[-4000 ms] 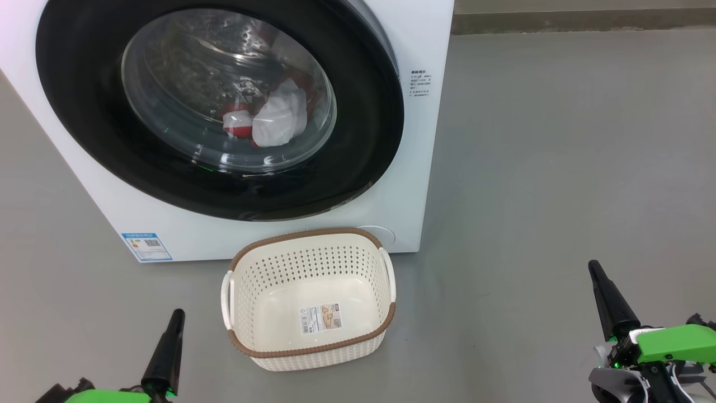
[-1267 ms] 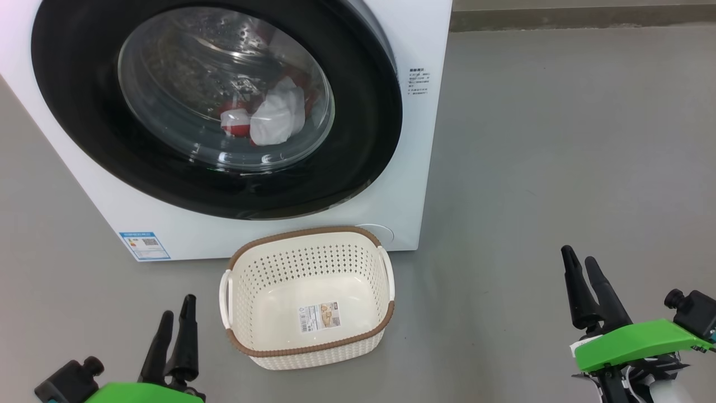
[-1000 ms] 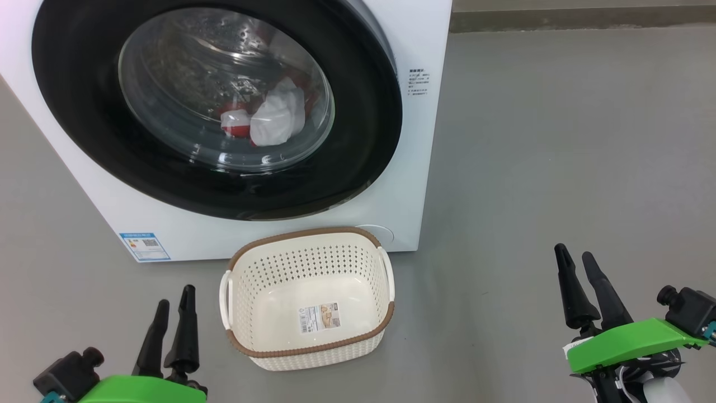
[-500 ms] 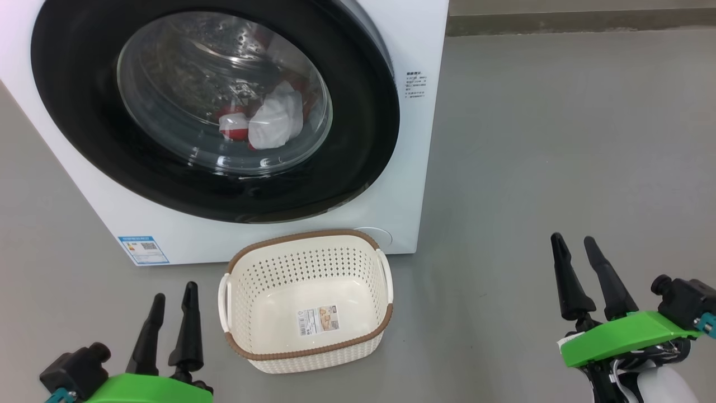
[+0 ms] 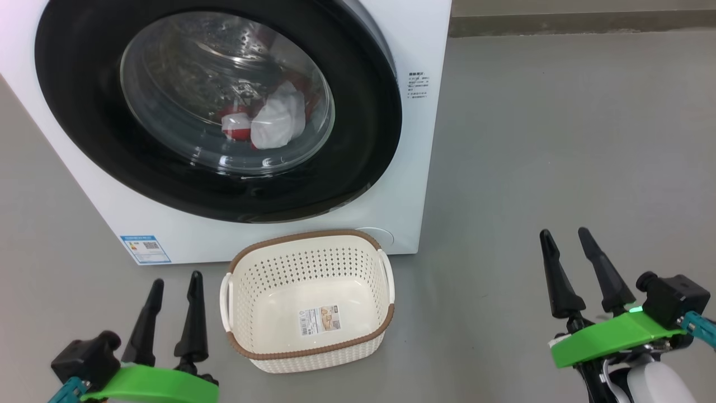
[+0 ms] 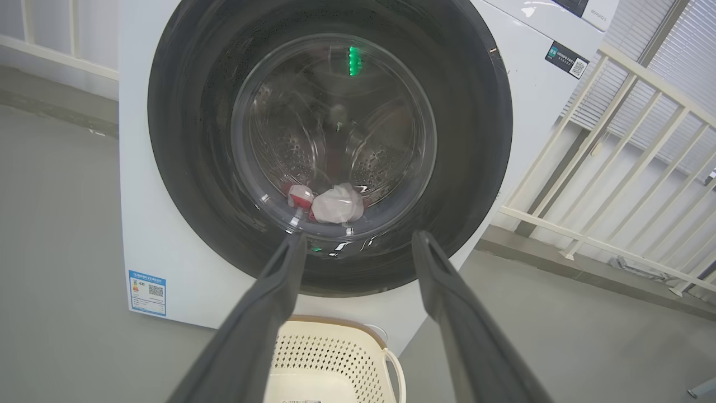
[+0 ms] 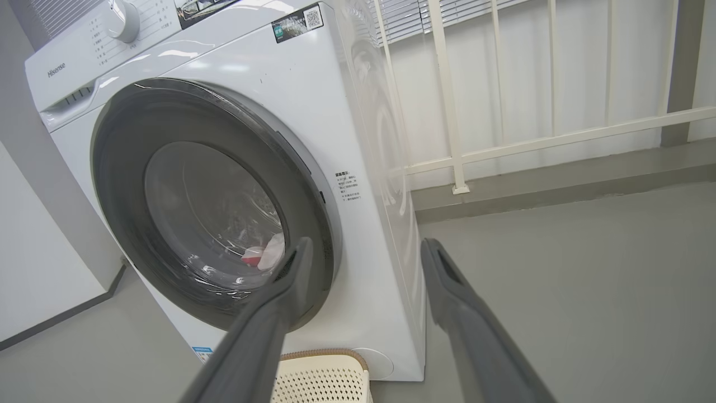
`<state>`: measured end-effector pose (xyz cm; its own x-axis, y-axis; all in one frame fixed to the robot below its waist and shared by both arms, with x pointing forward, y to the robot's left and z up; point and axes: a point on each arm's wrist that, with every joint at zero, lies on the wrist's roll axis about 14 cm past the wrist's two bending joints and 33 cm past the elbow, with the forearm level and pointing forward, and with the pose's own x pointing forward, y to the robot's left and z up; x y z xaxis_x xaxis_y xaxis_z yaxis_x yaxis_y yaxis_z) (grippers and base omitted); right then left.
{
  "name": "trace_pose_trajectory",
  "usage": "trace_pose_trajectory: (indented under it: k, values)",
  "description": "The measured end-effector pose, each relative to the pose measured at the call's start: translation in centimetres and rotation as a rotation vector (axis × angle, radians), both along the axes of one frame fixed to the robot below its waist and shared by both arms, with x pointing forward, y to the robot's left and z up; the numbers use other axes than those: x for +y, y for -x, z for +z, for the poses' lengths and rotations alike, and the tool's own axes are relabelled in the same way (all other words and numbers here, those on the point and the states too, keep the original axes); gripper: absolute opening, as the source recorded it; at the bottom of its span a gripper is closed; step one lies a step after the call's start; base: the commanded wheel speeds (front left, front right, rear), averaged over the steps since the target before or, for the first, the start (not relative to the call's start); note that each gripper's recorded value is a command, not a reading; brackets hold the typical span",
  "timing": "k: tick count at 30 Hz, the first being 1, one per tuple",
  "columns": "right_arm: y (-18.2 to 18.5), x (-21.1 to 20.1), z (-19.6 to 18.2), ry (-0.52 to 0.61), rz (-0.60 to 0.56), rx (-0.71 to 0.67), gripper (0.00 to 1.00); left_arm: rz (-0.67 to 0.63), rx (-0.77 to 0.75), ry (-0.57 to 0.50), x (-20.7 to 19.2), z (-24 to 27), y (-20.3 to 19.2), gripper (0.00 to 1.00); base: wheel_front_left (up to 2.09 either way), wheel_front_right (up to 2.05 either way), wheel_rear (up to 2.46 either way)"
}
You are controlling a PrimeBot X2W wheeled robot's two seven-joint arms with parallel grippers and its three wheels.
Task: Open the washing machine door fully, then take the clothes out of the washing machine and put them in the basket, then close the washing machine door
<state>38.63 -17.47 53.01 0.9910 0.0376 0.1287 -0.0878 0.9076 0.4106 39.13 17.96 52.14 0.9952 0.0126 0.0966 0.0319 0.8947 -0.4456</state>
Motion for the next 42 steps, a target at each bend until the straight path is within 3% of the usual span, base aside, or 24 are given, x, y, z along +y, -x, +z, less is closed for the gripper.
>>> trace_pose_trajectory:
  k: [19,42]
  values:
    - [-0.4,0.6,1.8,0.188,0.005,-0.085,1.00,-0.009,-0.068,-0.211,-0.5,1.5,-0.3,1.00,0.00,0.00,0.00]
    - [-0.5,0.5,1.0,0.190,0.010,-0.061,1.00,-0.002,-0.064,-0.213,-0.4,1.4,-0.6,1.00,0.00,0.00,0.00]
